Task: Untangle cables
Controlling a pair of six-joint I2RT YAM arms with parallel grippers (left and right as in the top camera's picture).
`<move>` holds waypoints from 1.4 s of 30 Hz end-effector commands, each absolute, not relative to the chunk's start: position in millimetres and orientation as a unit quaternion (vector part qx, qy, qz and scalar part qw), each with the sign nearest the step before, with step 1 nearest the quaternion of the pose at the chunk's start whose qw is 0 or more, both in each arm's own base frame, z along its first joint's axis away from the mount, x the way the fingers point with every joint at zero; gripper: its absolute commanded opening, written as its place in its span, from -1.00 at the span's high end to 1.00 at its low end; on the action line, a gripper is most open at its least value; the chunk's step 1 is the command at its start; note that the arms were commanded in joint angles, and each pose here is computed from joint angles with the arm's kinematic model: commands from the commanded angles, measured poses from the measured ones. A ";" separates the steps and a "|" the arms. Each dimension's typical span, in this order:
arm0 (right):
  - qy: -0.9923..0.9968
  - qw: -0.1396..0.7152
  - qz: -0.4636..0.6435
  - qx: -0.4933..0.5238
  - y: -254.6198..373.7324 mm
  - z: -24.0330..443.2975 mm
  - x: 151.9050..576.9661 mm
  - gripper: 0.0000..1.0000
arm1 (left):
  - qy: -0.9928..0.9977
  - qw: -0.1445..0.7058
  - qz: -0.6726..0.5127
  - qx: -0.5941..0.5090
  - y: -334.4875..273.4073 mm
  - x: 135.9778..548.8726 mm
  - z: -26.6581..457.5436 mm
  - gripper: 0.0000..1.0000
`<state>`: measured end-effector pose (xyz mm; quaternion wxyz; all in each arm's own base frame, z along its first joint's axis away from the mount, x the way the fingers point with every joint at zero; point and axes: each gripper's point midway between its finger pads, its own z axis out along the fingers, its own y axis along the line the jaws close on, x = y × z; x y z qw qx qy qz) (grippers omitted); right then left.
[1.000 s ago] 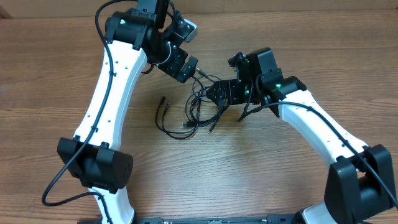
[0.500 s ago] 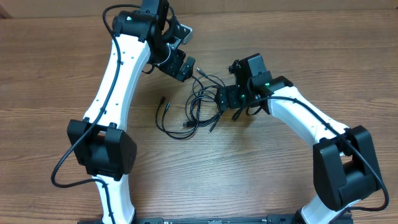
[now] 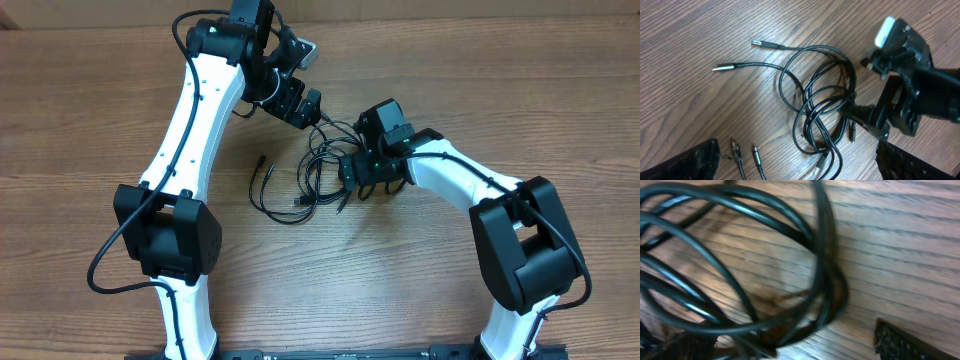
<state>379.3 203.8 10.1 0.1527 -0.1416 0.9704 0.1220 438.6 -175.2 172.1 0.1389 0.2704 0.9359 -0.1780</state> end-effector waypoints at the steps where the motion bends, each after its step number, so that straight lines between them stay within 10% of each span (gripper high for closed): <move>1: 0.974 0.129 0.120 -0.144 206.2 -13.1 374.5 -0.97 | 0.936 0.134 -0.192 0.264 -178.7 438.1 169.3 -0.99; 4: 0.974 0.130 0.120 -0.142 207.0 -16.9 376.5 -0.58 | 0.936 0.134 -0.192 0.264 -178.8 438.0 169.3 -0.99; 5: 0.973 0.136 0.122 -0.142 208.0 -16.0 379.0 0.17 | 0.935 0.133 -0.194 0.264 -179.4 437.7 169.6 -0.99; 6: 0.972 0.141 0.123 -0.141 208.5 -14.8 381.6 0.49 | 0.935 0.133 -0.196 0.264 -179.9 437.4 169.8 -0.99; 9: 0.972 0.152 0.126 -0.124 206.7 -11.3 389.4 0.90 | 0.932 0.133 -0.208 0.265 -183.6 436.0 171.4 -0.99; 31: 0.900 0.319 0.295 0.033 141.1 194.8 442.9 0.92 | 0.861 0.128 -0.390 0.301 -233.0 408.5 207.9 -0.99; 42: 0.888 0.331 0.317 0.032 143.2 217.0 436.7 0.92 | 0.781 0.143 -0.524 0.307 -261.3 397.8 252.6 -0.99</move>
